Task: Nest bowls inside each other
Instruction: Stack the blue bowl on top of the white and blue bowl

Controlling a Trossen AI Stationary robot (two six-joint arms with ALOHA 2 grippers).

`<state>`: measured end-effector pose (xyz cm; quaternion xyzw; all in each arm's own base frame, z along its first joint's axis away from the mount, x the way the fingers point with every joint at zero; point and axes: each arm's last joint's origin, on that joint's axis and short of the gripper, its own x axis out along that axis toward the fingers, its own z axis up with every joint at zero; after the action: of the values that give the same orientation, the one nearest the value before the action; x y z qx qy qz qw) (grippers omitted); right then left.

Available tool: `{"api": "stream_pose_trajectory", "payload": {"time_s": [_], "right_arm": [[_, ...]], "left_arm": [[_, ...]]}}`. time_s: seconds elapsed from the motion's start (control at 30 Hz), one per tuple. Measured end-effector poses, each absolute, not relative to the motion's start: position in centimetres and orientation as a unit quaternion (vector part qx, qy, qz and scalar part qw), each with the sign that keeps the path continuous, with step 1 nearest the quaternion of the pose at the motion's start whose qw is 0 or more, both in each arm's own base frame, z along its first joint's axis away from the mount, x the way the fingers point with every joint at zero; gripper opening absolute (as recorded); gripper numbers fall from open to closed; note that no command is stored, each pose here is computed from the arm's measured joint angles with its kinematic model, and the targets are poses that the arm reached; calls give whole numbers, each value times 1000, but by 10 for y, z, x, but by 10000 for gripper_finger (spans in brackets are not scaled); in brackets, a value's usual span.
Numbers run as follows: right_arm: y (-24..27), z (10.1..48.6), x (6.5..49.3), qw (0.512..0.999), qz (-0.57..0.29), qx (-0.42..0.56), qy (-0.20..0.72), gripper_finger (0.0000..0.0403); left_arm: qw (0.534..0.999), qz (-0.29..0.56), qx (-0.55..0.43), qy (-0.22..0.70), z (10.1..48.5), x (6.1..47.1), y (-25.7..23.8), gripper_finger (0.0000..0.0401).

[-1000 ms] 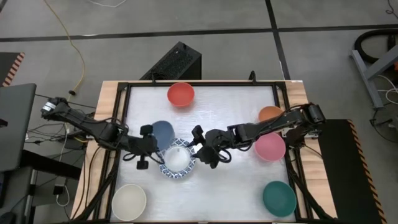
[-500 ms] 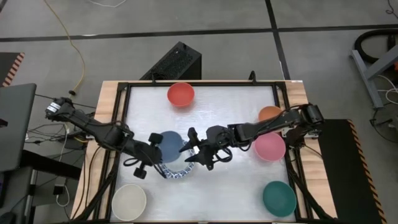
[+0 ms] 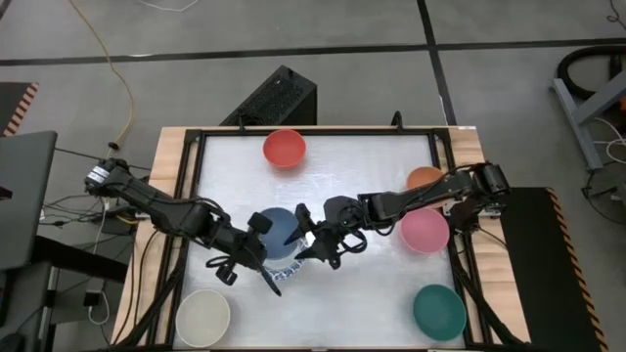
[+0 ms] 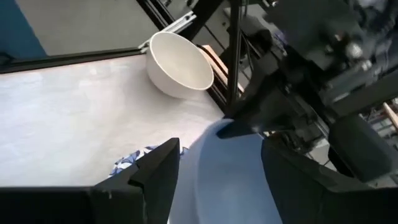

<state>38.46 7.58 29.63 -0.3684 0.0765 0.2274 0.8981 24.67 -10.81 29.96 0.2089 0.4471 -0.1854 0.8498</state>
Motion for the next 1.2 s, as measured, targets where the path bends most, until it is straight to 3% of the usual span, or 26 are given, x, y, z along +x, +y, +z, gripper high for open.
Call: {"api": "stream_pose_trajectory", "payload": {"time_s": [0.47, 0.6, 0.77, 0.87, 1.2], "right_arm": [[74, 262, 399, 898, 237, -344, 138, 240], [72, 256, 403, 899, 229, -345, 144, 196], [72, 255, 405, 896, 224, -349, 161, 86], [70, 253, 405, 894, 225, -344, 180, 22], [67, 249, 412, 901, 210, -335, 181, 12]], "left_arm": [[847, -183, 221, 448, 304, 253, -111, 0], [846, -184, 220, 449, 304, 253, -111, 0], [847, -172, 228, 449, 304, 253, -110, 9], [854, -135, 244, 440, 307, 254, -108, 27], [857, -103, 228, 450, 314, 252, -108, 146]]}}
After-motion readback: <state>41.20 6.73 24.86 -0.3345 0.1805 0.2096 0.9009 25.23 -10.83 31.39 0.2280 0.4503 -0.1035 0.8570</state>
